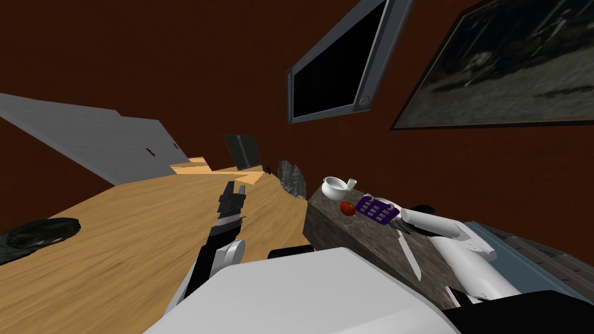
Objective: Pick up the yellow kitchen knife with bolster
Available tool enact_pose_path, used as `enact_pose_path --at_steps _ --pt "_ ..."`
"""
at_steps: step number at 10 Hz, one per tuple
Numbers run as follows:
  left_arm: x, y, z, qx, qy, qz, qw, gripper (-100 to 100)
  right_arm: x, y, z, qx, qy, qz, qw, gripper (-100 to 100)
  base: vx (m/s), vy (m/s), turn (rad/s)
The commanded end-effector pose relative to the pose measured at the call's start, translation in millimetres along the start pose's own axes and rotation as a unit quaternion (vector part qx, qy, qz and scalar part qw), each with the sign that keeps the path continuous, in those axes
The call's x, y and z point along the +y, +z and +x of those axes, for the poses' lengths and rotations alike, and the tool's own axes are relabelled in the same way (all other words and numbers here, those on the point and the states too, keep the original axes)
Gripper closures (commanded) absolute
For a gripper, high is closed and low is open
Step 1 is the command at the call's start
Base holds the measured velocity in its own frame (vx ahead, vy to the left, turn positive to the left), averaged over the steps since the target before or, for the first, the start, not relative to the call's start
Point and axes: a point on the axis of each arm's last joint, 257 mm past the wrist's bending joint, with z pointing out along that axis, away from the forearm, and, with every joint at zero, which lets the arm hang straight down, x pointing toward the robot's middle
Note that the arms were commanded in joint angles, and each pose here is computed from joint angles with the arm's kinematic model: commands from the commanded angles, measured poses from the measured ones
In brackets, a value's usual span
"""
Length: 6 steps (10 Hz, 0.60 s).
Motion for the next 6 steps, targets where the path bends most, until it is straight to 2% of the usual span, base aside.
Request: enact_pose_path --at_steps 1,2,3,4,5,6 --pt "0.0 0.0 0.0 0.0 0.0 0.0 1.0 0 -2.9 2.4 -13.3 -0.02 0.008 0.011 0.9997 -100 0.005 -0.006 -0.012" --pt "0.0 0.0 0.0 0.0 0.0 0.0 1.0 0 0.0 2.4 -23.6 -0.038 0.051 0.027 0.9976 -100 0.004 -0.006 0.104" --pt "0.0 0.0 0.0 0.0 0.0 0.0 1.0 0 -4.0 2.2 -31.3 -0.053 0.051 0.034 0.9967 -100 0.004 -0.012 0.064" --pt "0.0 0.0 0.0 0.0 0.0 0.0 1.0 0 -1.4 -0.2 -35.5 -0.063 0.09 0.047 0.9927 -100 0.002 -0.017 0.095" --pt "0.0 0.0 0.0 0.0 0.0 0.0 1.0 0 -6.1 0.5 -46.0 -0.081 0.093 0.056 0.9909 -100 0.002 -0.019 0.05" --pt "0.0 0.0 0.0 0.0 0.0 0.0 1.0 0 -5.3 -1.4 -51.8 -0.094 0.131 0.07 0.9846 -100 -0.002 -0.02 0.087"
